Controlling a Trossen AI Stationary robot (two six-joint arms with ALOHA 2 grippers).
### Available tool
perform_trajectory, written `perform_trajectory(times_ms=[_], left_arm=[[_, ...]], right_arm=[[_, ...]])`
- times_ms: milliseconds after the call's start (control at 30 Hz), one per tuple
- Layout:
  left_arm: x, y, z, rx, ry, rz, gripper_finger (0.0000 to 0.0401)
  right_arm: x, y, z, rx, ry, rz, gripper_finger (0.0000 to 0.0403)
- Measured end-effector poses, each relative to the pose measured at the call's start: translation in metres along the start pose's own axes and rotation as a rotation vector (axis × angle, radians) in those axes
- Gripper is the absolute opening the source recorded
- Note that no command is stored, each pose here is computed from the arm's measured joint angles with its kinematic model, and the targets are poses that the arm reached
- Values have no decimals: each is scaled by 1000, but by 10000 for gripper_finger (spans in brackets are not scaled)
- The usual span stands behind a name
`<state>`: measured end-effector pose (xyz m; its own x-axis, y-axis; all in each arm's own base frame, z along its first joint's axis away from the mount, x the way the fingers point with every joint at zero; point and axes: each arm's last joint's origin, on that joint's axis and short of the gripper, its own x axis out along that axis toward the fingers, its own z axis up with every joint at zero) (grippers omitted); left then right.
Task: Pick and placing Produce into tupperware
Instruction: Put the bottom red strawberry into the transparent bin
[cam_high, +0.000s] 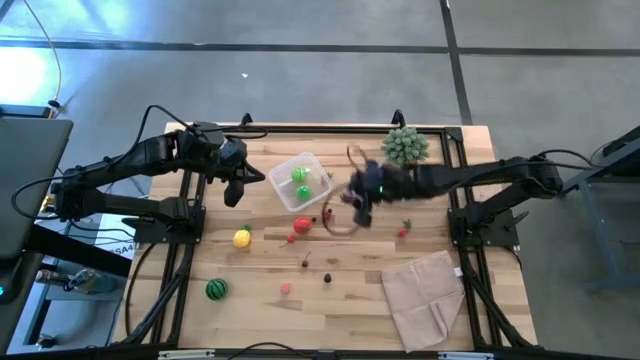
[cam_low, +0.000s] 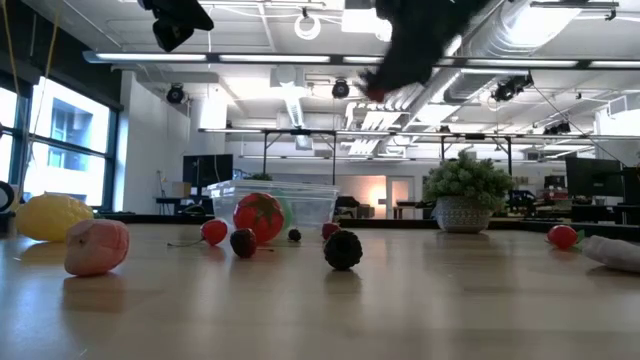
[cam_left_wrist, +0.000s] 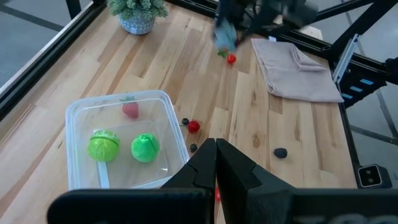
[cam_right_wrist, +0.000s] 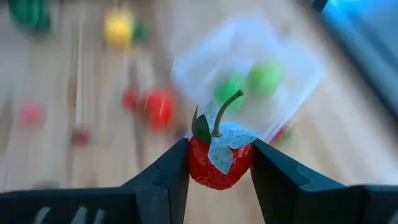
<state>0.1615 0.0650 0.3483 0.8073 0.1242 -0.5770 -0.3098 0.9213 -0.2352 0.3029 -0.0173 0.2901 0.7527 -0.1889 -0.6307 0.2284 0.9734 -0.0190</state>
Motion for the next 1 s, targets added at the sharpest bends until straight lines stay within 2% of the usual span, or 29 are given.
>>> perform_trajectory(times_ms=[167,267,433,733,1000], left_arm=[[0,0,0,0,0,0,1],[0,0,0,0,0,0,1],[0,0,0,0,0,0,1],[0,0,0,0,0,0,1],[0,0,0,0,0,0,1]], right_arm=[[-5,-32,45,6,-177,-53,131],[10,-50,59,20,-172,-47,131],[55,-72,72,45,-82,-1,131],[145,-82,62,44,217,60,131],[194,-84,37,65,345,79,131]])
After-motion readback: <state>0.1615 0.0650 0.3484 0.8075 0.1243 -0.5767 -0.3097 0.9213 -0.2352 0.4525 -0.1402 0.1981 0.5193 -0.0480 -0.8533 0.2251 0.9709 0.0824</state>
